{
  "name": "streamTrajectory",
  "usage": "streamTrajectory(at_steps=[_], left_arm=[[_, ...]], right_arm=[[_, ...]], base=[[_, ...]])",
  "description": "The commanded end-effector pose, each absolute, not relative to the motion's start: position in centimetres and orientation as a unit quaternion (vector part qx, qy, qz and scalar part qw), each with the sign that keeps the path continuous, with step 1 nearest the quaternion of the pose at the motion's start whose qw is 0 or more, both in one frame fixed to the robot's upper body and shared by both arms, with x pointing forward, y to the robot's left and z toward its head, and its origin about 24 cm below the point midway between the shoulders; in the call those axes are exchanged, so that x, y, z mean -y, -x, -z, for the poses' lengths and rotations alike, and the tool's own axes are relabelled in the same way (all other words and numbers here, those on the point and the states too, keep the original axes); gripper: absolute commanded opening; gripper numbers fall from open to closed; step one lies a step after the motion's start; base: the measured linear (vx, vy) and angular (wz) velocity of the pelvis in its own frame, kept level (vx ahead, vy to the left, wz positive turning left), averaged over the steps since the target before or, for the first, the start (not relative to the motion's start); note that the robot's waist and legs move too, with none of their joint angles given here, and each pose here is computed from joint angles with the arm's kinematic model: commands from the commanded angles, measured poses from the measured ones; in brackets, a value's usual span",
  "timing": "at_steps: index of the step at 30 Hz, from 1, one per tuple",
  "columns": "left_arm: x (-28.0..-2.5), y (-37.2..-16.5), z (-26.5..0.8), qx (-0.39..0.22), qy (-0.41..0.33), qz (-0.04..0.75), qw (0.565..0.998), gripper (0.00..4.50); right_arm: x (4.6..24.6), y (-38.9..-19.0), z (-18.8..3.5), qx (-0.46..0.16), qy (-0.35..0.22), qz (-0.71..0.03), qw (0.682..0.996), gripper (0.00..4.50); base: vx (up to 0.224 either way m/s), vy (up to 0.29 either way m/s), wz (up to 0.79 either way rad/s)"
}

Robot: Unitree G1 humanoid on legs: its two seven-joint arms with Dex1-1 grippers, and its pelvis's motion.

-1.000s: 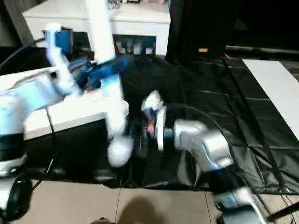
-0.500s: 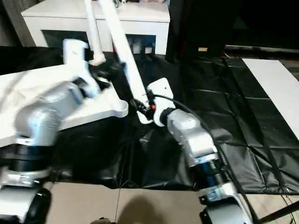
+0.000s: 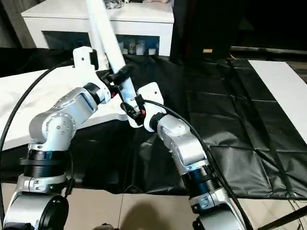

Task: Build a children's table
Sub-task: Pick table leg

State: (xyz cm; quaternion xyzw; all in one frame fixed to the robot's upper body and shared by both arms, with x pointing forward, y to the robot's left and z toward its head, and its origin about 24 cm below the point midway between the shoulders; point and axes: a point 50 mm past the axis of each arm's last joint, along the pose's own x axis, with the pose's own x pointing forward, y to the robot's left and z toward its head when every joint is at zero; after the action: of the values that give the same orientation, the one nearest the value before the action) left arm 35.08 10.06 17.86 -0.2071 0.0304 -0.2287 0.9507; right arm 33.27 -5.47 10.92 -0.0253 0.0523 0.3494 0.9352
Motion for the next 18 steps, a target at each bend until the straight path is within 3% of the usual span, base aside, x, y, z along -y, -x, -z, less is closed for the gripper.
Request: streamTrajectory(at_steps=[1, 9, 12, 15, 16, 17, 18], left_arm=[[-10.4, -35.2, -18.5, -0.022, 0.216, 0.223, 0.950, 2.02], [-9.9, -34.6, -19.1, -0.016, 0.254, 0.265, 0.930, 1.85], [-10.0, -34.1, -19.9, -0.010, 0.267, 0.305, 0.914, 1.85], [-10.1, -33.6, -20.3, -0.018, 0.245, 0.345, 0.906, 1.85], [-10.1, -33.2, -20.3, -0.024, 0.221, 0.370, 0.902, 1.85], [-10.2, -32.6, -20.2, -0.038, 0.187, 0.406, 0.894, 1.85], [-10.2, -32.2, -20.1, -0.048, 0.167, 0.432, 0.885, 1.85]], right_arm=[[5.8, -33.8, -11.9, -0.032, 0.025, -0.341, 0.939, 1.86], [5.6, -33.7, -12.0, -0.027, 0.025, -0.352, 0.935, 1.86], [5.7, -33.5, -12.7, -0.025, -0.026, -0.376, 0.926, 2.56], [6.2, -33.4, -13.2, -0.037, -0.073, -0.407, 0.910, 2.59], [6.5, -33.2, -13.3, -0.056, -0.085, -0.430, 0.897, 2.59], [7.1, -32.9, -13.3, -0.078, -0.082, -0.468, 0.877, 2.93], [7.7, -32.7, -13.2, -0.097, -0.078, -0.492, 0.861, 3.01]], base=[[0.000, 0.000, 0.00], [0.000, 0.000, 0.00], [0.000, 0.000, 0.00], [0.000, 0.000, 0.00], [0.000, 0.000, 0.00], [0.000, 0.000, 0.00], [0.000, 0.000, 0.00]])
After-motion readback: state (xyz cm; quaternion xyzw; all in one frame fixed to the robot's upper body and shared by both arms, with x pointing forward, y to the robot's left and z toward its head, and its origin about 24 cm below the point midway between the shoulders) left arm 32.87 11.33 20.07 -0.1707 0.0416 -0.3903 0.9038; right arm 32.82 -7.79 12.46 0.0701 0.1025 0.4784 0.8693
